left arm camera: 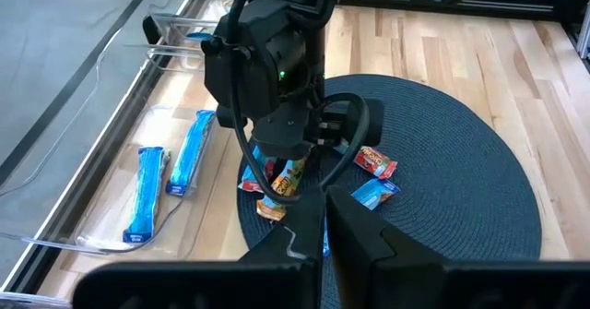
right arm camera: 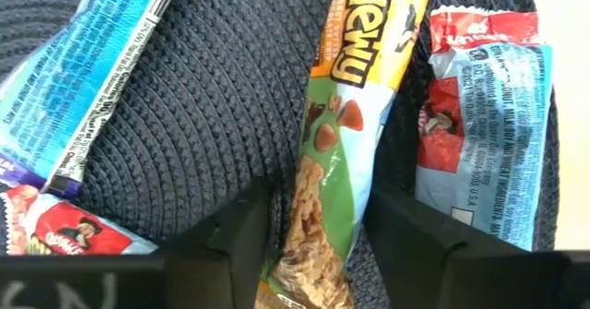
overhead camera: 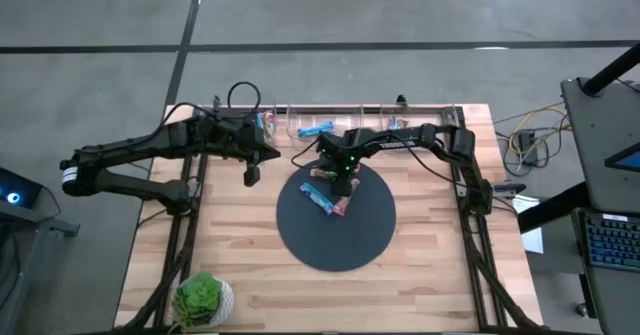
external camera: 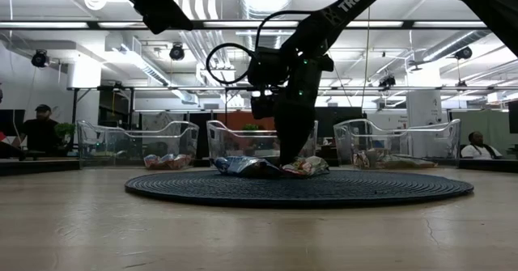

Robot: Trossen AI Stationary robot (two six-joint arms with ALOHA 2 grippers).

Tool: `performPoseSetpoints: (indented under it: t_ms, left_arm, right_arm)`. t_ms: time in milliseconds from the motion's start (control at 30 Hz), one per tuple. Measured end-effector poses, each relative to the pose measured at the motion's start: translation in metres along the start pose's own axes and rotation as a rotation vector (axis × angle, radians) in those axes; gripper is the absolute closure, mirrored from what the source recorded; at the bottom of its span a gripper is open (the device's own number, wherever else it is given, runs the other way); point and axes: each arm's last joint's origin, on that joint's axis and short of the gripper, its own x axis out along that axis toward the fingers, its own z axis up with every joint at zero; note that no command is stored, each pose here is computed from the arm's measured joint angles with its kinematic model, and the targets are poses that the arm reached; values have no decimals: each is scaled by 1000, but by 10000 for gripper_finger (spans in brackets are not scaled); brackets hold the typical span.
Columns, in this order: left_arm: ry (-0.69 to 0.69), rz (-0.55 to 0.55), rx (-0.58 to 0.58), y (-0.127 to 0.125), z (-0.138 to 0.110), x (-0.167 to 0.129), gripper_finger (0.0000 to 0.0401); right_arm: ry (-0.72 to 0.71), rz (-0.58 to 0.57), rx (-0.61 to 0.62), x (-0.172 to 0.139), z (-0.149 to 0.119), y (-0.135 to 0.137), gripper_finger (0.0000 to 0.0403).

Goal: Pick and place Granola Bars by type
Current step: Put the yellow granola bar into the right transparent bin

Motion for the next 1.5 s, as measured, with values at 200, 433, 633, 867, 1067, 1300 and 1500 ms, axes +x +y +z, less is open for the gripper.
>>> performPoseSetpoints:
  t_ms: [200, 433, 633, 867, 1067, 1300, 1500]
  left_arm:
    - [0, 0, 0, 0, 0, 0, 401]
    - [0, 0, 1, 0, 0, 0, 401]
    - [0, 0, 0, 0, 0, 0, 401]
    - [-3, 0, -1, 0, 0, -1, 401]
    - [-6, 0, -1, 0, 0, -2, 401]
    - [-18, 1, -1, 0, 1, -4, 401]
    - [-29, 2, 0, 0, 2, -5, 401]
  right_arm:
    - [3, -3, -2, 0, 0, 0, 295]
    - [2, -3, 0, -1, 1, -1, 346]
    - [19, 2, 3, -5, 2, 0, 347]
    - [44, 4, -6, -36, 12, 3, 351]
    - [-49, -9, -18, -87, 25, 9, 356]
    - [-176, -25, -25, -161, 27, 21, 355]
    - [-307, -46, 17, -216, 14, 23, 355]
